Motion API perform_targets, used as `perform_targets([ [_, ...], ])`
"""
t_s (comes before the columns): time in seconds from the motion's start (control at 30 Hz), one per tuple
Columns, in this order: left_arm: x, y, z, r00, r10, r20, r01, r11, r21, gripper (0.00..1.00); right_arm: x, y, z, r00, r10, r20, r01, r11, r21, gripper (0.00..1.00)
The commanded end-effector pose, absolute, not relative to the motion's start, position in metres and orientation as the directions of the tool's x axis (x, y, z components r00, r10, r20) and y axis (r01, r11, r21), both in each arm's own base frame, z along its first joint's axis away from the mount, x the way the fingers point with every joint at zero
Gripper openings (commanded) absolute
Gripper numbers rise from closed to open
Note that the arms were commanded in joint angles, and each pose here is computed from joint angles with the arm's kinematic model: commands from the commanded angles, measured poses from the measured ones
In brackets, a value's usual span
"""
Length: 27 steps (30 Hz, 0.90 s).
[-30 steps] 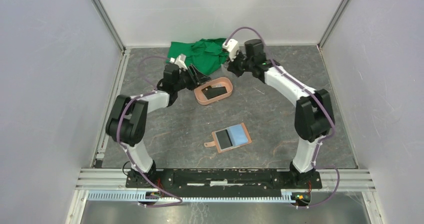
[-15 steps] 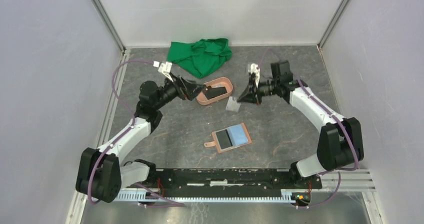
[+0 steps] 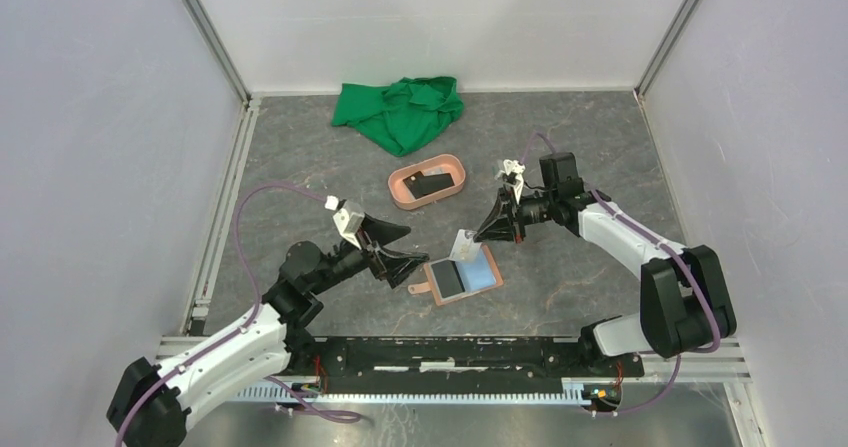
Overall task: Put the credit cards into the card holder
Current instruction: Insert the credit card into the card holder.
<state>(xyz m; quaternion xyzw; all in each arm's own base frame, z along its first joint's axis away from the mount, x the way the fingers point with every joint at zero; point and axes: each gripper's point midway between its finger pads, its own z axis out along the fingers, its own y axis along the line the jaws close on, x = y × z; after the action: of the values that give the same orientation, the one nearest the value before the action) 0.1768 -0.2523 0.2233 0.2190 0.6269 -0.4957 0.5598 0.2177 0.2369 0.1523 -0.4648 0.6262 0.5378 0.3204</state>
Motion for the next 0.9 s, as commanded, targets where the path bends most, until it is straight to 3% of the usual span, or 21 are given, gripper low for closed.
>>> perform_targets([
  [0.0, 0.178, -0.259, 0.245, -0.269, -0.322, -0.908, 0.845, 0.372, -0.383, 1.00, 0.211, 0.248, 0.180, -0.327, -0.169, -0.930, -0.935, -0.085, 0.344, 0.00],
  [0.13, 0.172, -0.275, 0.234, -0.410, -0.222, -0.885, 0.818, 0.341, -0.464, 0.98, 0.203, 0.255, 0.182, -0.353, -0.158, -0.922, -0.920, -0.124, 0.373, 0.00],
  [0.3, 0.176, -0.274, 0.218, -0.489, -0.177, -0.854, 0.753, 0.408, -0.516, 0.97, 0.191, 0.264, 0.184, -0.361, -0.175, -0.916, -0.904, -0.174, 0.390, 0.00],
  [0.57, 0.172, -0.283, 0.202, -0.534, -0.106, -0.839, 0.756, 0.385, -0.530, 0.96, 0.180, 0.274, 0.176, -0.418, -0.206, -0.885, -0.861, -0.220, 0.458, 0.00],
  [0.87, 0.152, -0.303, 0.198, -0.565, -0.009, -0.825, 0.805, 0.212, -0.554, 0.73, 0.172, 0.283, 0.168, -0.450, -0.249, -0.857, -0.820, -0.264, 0.508, 0.00],
])
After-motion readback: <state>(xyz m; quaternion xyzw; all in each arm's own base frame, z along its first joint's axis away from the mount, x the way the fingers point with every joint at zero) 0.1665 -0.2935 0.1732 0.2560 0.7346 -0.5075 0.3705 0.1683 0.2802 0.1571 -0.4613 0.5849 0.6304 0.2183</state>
